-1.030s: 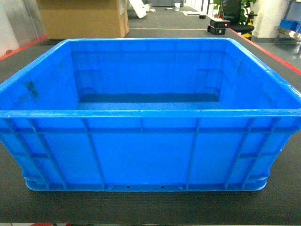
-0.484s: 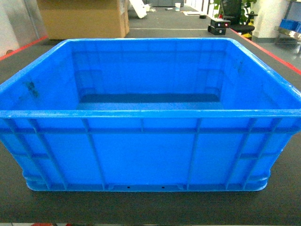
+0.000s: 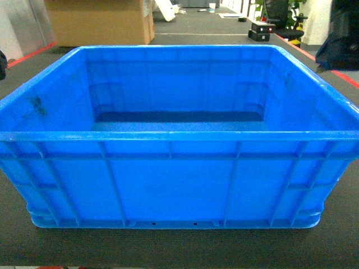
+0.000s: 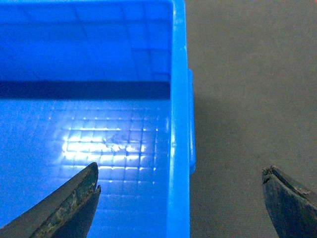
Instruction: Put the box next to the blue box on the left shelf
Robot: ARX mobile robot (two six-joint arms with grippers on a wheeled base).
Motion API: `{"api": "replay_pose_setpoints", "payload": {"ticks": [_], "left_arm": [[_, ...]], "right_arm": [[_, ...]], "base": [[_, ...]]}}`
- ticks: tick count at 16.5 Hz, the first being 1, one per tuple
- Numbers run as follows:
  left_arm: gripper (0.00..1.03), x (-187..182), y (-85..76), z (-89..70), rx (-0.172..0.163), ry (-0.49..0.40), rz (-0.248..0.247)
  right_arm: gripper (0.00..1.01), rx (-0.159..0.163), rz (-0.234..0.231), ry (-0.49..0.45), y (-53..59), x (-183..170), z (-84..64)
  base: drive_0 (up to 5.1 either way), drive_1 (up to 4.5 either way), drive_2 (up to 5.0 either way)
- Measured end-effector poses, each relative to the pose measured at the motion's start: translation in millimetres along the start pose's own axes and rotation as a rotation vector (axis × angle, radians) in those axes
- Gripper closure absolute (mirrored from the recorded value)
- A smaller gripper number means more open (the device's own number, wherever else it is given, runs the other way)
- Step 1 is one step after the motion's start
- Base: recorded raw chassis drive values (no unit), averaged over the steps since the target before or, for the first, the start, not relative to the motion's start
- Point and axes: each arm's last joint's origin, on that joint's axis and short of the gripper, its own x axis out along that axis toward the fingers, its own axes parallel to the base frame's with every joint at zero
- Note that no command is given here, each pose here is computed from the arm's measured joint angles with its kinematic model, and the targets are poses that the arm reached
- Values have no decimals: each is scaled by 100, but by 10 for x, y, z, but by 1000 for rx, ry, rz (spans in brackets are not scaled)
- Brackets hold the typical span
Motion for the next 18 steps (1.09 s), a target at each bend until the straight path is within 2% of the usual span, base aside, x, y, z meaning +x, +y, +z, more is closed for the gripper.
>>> {"api": "replay_pose_setpoints", "payload": {"ticks": [2, 5, 12, 17, 18], "left_arm": [[5, 144, -35, -36, -1, 58, -14], [5, 310, -89, -123, -30, 139, -48], [5, 458, -161, -189, -17, 196, -75], [5, 572, -188, -208, -3, 226, -72], [15, 580, -196, -191, 5, 226, -74]], "right_arm": [[3, -9, -20, 47, 9, 141, -61], [3, -14, -29, 109, 12, 283, -162], [3, 4, -21, 160, 21, 403, -236], [3, 25, -16, 185, 32, 455, -262], [15, 27, -17, 189, 32, 466, -267]], "base": [[0, 0, 0], [0, 0, 0], [0, 0, 0], [0, 0, 0], [0, 0, 0]]}}
